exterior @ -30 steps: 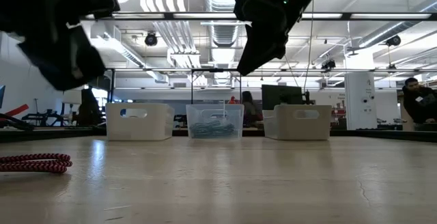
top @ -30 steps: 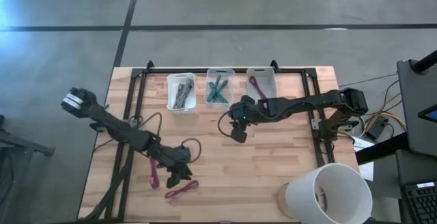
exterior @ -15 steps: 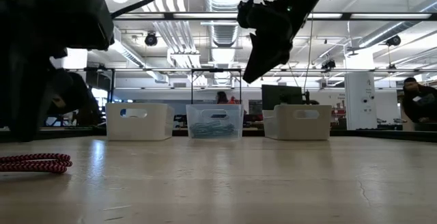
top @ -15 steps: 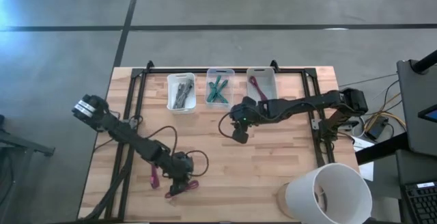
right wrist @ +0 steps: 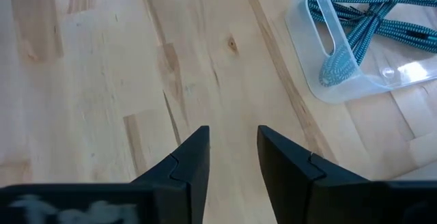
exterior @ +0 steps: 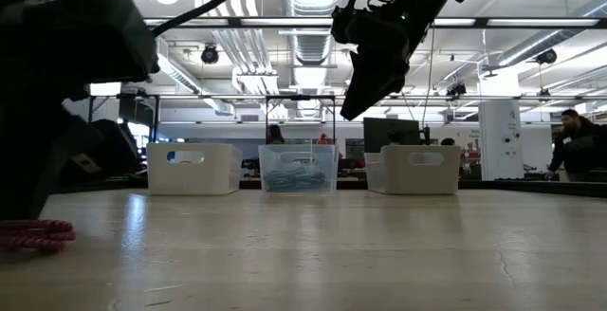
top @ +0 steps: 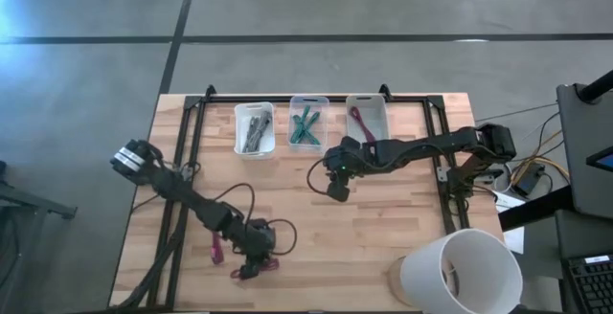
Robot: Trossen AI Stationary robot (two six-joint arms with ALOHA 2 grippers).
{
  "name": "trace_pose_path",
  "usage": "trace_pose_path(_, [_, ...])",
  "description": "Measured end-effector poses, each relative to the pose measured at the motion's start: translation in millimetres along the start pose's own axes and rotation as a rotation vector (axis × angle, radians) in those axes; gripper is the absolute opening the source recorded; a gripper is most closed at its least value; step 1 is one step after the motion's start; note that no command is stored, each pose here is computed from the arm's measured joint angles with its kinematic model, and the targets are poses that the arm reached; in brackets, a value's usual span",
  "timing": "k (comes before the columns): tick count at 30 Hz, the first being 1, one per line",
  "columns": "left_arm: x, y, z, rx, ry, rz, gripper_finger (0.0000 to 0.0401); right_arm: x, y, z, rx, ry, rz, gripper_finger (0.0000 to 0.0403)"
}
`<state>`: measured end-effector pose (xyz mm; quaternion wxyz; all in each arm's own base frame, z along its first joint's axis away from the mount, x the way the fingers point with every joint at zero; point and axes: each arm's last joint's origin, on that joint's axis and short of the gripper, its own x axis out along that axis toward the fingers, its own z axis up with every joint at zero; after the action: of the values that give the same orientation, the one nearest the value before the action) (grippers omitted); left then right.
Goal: Pick & Place USB Port
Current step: Put the right pink charger cable into the gray bin
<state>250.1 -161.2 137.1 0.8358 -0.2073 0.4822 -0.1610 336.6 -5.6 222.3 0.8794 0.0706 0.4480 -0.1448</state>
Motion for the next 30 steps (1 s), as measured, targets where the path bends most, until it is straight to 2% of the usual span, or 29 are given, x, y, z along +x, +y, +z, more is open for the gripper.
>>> trace_pose_path(3, [6.1,0.6,-4.5,0.043,0.015,0.018,0.0104,0.0,0.0,0.0,0.000,0.000,0.000,0.0114])
trace_pose_path(8, [17.3,7.3,-9.5,0.048,0.041,0.060,0.0104,0.0,0.0,0.0,0.000,0.000,0.000,0.0111])
trace_pose_path(12, [22.1,10.5,-12.3,0.109,0.062,0.072,0.0102,0.0,0.0,0.0,0.000,0.000,0.000,0.0113])
trace_pose_path(15, [22.7,10.7,-12.7,0.153,0.066,0.072,0.0085,0.0,0.0,0.0,0.000,0.000,0.000,0.0114])
trace_pose_path(18, [21.6,10.0,-12.0,0.185,0.054,0.080,0.0049,0.0,0.0,0.0,0.000,0.000,0.000,0.0109])
trace_pose_path(21, [18.3,9.6,-8.8,0.187,0.012,0.114,0.0010,0.0,0.0,0.0,0.000,0.000,0.001,0.0104])
trace_pose_path(26, [5.5,9.7,4.7,0.170,-0.116,0.174,0.0005,-0.3,1.6,0.8,-0.028,-0.012,0.006,0.0097])
trace_pose_path(30, [-15.5,7.8,19.9,0.183,-0.229,0.212,0.0003,-10.9,6.8,4.0,-0.079,-0.045,0.024,0.0092])
